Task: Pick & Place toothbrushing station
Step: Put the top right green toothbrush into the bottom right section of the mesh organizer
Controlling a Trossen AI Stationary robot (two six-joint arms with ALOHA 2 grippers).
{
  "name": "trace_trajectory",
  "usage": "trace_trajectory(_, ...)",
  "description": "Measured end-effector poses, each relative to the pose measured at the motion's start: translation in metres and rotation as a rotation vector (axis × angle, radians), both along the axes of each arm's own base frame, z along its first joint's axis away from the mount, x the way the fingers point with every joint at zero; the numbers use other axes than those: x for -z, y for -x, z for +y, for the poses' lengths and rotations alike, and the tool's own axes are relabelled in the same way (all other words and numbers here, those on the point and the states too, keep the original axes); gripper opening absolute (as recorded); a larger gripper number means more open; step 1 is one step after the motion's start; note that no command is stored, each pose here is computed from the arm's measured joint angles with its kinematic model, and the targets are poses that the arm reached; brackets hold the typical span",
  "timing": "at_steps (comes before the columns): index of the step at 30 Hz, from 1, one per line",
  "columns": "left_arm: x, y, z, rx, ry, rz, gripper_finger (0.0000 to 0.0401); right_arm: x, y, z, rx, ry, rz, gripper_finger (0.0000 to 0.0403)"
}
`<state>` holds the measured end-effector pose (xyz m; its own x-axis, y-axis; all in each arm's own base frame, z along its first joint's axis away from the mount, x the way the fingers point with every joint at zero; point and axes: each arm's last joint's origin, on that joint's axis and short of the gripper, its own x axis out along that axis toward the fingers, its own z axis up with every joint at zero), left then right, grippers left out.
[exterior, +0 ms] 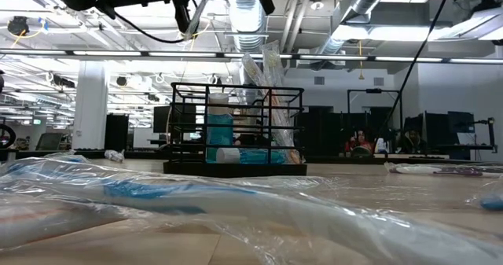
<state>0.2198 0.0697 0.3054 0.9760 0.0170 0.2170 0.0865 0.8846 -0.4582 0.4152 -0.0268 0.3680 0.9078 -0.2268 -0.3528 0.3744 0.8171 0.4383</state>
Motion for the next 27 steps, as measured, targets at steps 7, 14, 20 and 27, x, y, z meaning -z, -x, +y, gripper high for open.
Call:
trace_trajectory(7, 0.005, 0.000, 0.002, 0.008, 0.088, 0.047, 0.0069, 0.002, 0.001, 0.004, -0.013, 0.016, 0.025, 0.0015)
trace_trajectory(14, 0.007, 0.001, 0.001, 0.007, 0.117, 0.086, 0.0189, 0.002, 0.001, 0.005, -0.019, 0.015, 0.031, 0.0014)
trace_trajectory(20, 0.001, 0.008, 0.000, -0.007, 0.114, 0.057, 0.0260, 0.000, 0.002, 0.005, -0.022, 0.029, 0.031, 0.0014)
trace_trajectory(27, 0.000, 0.013, 0.000, -0.041, 0.140, 0.083, 0.0290, 0.000, 0.002, 0.005, -0.025, 0.029, 0.027, 0.0014)
